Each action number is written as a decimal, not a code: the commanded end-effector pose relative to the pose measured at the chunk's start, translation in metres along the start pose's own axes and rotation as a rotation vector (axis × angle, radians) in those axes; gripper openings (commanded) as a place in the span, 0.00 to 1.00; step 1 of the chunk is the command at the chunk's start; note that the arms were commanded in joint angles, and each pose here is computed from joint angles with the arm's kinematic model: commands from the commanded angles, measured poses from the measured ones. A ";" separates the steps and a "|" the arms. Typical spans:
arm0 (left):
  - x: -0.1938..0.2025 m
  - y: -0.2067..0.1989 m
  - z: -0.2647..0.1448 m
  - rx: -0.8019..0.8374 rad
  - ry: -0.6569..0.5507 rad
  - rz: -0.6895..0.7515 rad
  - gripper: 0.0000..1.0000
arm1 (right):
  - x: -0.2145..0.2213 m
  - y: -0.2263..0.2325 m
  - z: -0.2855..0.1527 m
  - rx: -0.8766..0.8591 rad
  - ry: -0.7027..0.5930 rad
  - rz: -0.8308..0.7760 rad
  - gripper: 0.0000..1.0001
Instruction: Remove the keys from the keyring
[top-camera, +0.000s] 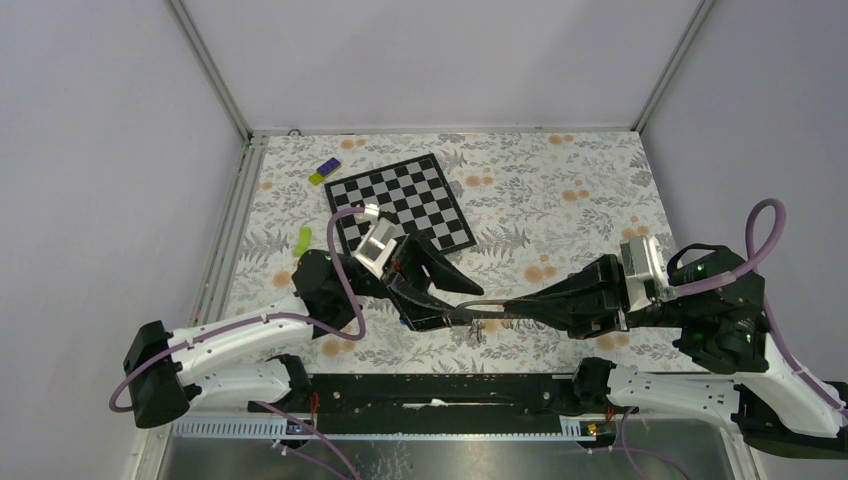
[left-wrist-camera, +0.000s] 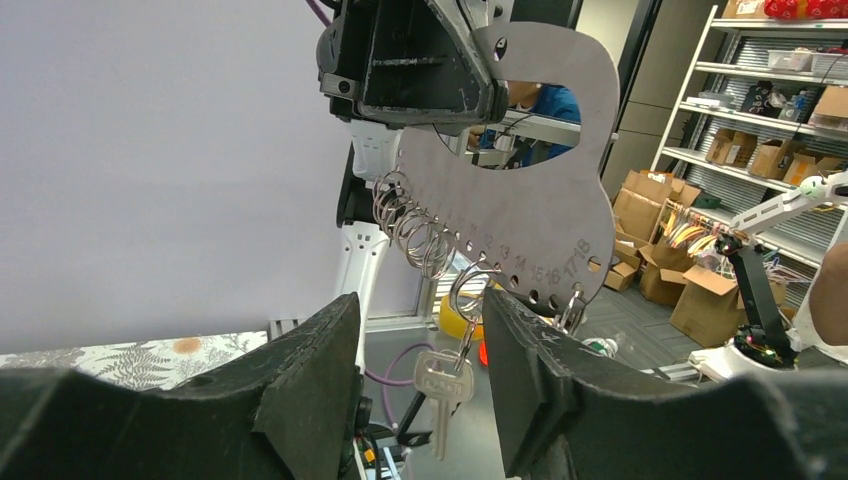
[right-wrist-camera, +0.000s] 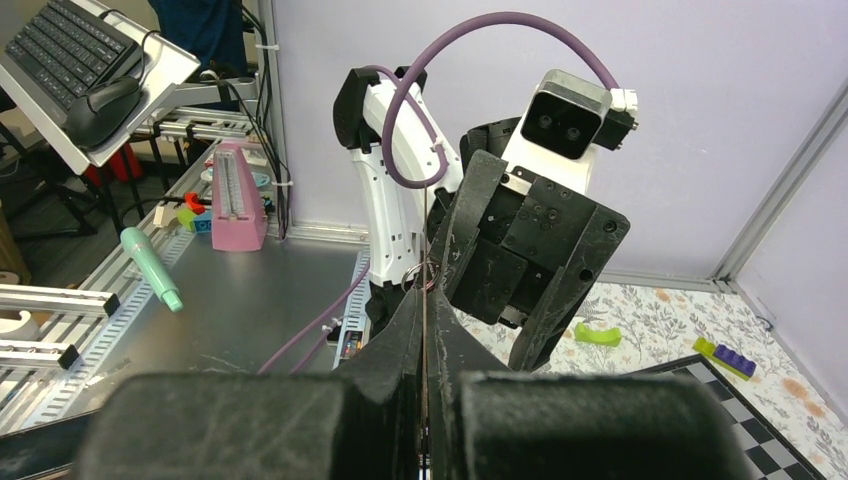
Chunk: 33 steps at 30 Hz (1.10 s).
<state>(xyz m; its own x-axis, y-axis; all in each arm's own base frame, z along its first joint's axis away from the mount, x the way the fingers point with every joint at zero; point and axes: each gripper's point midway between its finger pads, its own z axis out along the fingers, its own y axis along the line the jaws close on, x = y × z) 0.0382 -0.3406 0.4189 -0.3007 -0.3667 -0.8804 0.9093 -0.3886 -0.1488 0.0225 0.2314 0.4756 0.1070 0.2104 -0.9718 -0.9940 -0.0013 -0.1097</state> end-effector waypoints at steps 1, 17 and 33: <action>-0.020 -0.019 0.007 0.083 -0.037 0.053 0.52 | -0.013 -0.008 0.003 0.035 -0.049 -0.033 0.00; -0.021 -0.021 0.006 0.079 -0.031 0.057 0.46 | -0.004 -0.015 0.000 0.076 -0.010 -0.038 0.00; -0.022 -0.018 0.005 0.047 -0.027 0.068 0.43 | 0.008 -0.026 -0.005 0.137 0.043 -0.053 0.00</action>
<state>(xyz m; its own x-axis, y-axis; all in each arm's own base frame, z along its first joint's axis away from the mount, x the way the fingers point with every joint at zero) 0.0397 -0.3462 0.4063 -0.3162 -0.3157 -0.8946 0.9057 -0.3811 -0.1857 0.0346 0.2316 0.4665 0.1214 0.1716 -0.9777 -0.9918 0.0599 -0.1126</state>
